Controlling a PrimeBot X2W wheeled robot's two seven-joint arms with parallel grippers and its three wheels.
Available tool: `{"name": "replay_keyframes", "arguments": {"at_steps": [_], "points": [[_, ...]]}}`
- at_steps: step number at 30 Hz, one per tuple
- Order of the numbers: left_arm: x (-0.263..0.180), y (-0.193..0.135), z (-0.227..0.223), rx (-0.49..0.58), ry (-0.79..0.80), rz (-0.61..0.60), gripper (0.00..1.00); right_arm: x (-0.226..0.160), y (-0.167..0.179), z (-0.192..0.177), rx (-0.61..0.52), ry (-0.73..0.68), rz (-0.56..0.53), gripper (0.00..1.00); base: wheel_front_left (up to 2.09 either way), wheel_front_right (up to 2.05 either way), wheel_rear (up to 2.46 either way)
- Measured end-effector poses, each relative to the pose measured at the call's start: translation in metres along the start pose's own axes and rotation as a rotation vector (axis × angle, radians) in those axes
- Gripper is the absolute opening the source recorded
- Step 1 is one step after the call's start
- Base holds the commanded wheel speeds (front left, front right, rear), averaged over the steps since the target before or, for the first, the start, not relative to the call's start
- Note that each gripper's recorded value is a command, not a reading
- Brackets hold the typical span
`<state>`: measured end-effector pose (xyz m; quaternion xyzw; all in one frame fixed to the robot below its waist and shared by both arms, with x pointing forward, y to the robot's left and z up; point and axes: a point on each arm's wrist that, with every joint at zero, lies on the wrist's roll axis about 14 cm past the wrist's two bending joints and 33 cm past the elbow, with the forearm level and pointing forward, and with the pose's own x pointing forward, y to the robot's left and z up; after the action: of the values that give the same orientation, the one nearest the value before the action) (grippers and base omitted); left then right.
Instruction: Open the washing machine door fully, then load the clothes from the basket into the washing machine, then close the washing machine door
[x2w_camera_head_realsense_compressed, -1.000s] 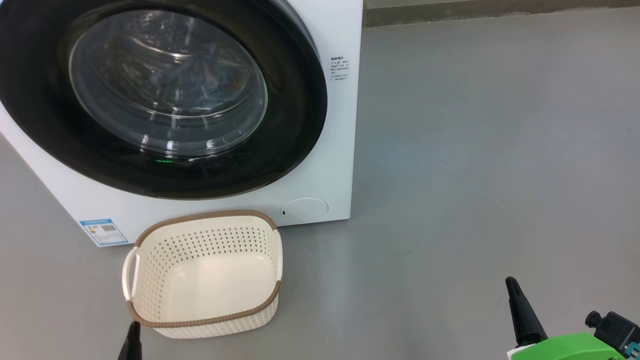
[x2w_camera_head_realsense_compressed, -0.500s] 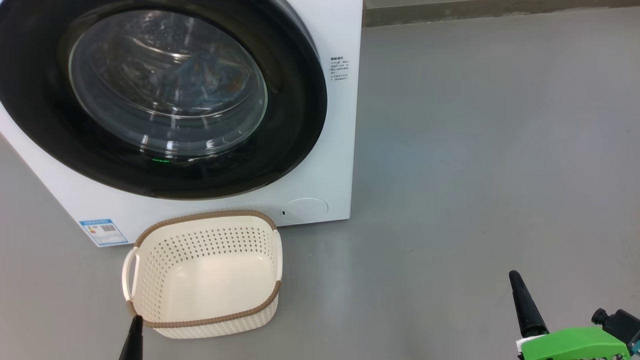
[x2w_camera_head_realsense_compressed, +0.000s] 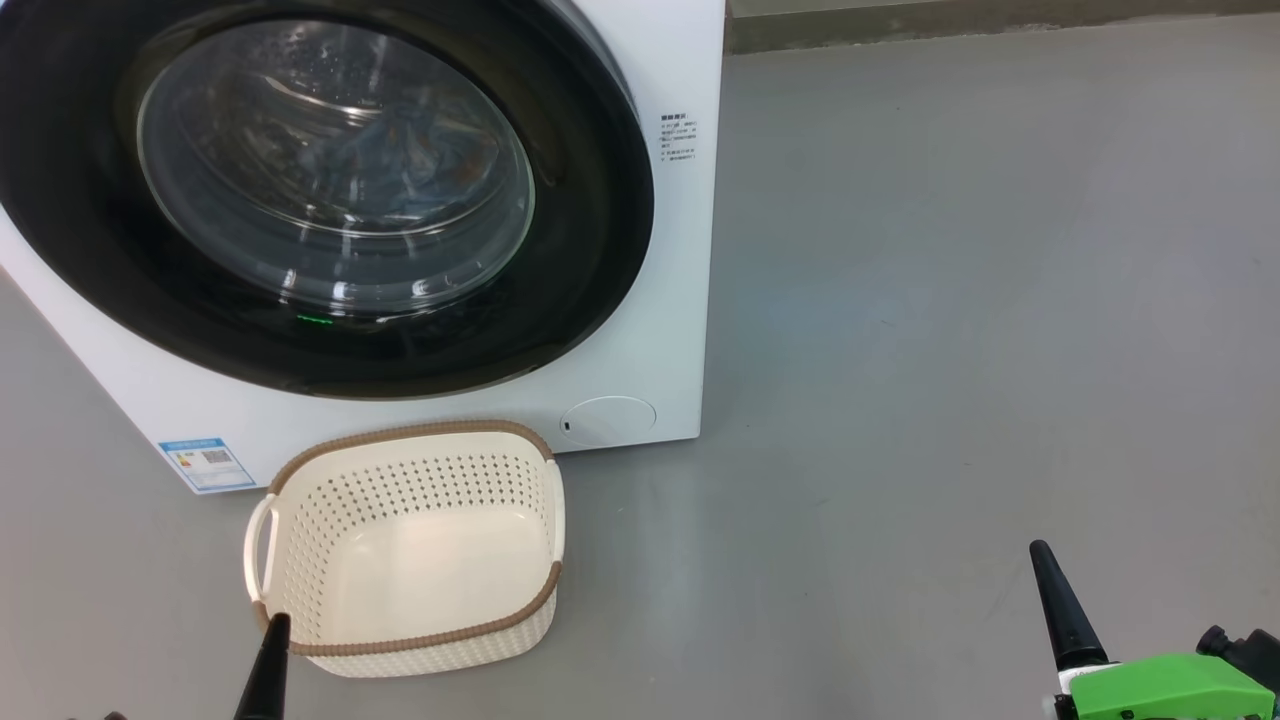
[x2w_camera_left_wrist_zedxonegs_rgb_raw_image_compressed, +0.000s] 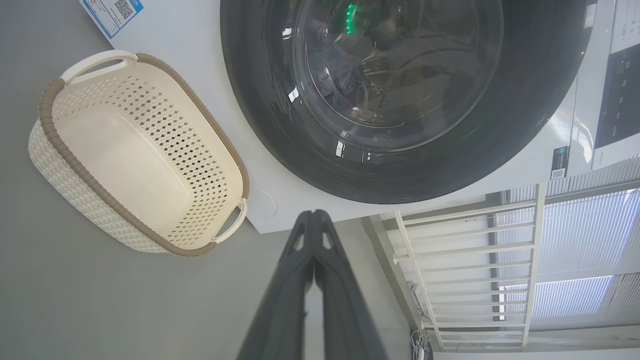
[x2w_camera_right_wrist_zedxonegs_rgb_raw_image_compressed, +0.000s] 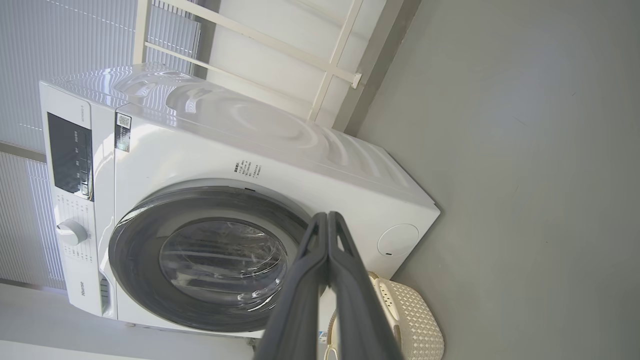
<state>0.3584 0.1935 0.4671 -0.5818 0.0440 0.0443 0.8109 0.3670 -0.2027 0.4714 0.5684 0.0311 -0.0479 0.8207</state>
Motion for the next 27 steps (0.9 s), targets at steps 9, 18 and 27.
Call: {"name": "replay_keyframes", "arguments": {"at_steps": [9,18,27], "points": [[0.005,-0.006,0.000,-0.086,0.009,-0.016,0.00,0.003,0.004,0.001,0.101,0.004,0.008,0.00,0.00,0.00,0.00],[0.009,-0.010,0.001,-0.176,0.014,-0.029,0.00,0.005,0.006,0.002,0.192,0.010,0.015,0.00,0.00,0.00,0.00],[0.013,-0.015,0.000,-0.264,0.027,-0.043,0.00,0.005,0.006,0.006,0.293,0.007,0.019,0.00,0.00,0.00,0.00]]}}
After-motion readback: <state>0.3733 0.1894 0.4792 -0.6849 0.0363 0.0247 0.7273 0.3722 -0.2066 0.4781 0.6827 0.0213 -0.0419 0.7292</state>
